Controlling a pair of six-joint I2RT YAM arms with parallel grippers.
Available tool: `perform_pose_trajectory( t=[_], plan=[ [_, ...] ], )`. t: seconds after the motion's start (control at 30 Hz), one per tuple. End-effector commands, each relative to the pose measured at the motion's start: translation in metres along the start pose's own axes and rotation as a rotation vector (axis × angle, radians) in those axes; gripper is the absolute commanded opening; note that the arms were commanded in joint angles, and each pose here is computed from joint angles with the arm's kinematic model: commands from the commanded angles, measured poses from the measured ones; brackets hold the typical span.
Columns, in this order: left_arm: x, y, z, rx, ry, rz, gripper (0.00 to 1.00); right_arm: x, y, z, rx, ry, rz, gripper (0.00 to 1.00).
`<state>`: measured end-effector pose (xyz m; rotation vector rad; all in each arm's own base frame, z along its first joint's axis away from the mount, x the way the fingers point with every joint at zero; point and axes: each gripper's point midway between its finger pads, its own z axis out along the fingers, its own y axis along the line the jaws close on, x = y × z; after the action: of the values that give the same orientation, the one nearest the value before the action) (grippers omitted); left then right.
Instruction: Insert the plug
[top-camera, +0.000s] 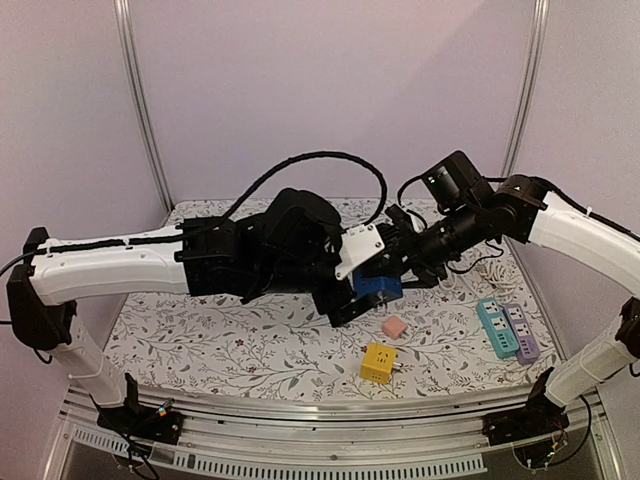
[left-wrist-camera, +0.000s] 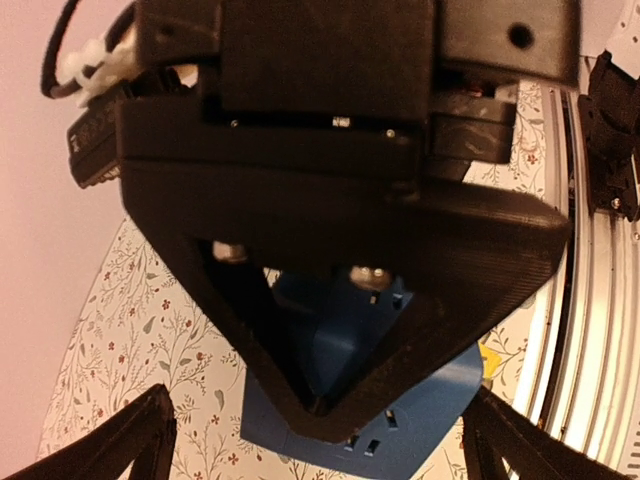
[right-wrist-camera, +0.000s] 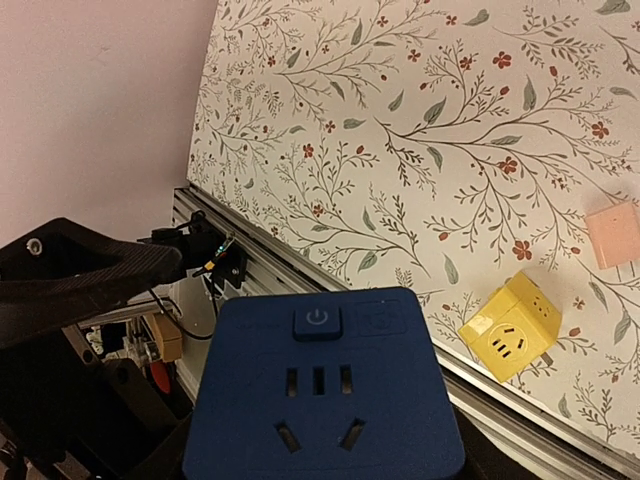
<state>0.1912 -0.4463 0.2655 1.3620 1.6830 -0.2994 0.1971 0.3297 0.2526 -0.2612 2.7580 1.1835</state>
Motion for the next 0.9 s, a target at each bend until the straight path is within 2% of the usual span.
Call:
perform_pose_trajectory(
  t=[0.0, 0.37, 0.6, 0.73, 0.87],
  plan=[
    [-0.004, 0.002, -0.012, -0.021, -0.036, -0.037, 1.00, -0.011, 0.002, -0.012, 0.016, -0.090, -0.002, 0.00],
    [-0.016, 0.038, -0.047, -0.169, -0.153, -0.245, 0.99, -0.021, -0.009, -0.026, 0.086, -0.165, 0.030, 0.00],
    [-0.015, 0.075, -0.091, -0.330, -0.301, -0.411, 0.99, -0.062, -0.006, -0.067, 0.094, -0.325, 0.089, 0.00],
    [-0.019, 0.088, -0.113, -0.363, -0.425, -0.510, 0.99, -0.089, 0.001, -0.091, 0.075, -0.439, 0.204, 0.00],
    [-0.024, 0.098, -0.112, -0.328, -0.517, -0.648, 1.00, -0.101, 0.005, -0.096, -0.005, -0.497, 0.367, 0.00]
  ],
)
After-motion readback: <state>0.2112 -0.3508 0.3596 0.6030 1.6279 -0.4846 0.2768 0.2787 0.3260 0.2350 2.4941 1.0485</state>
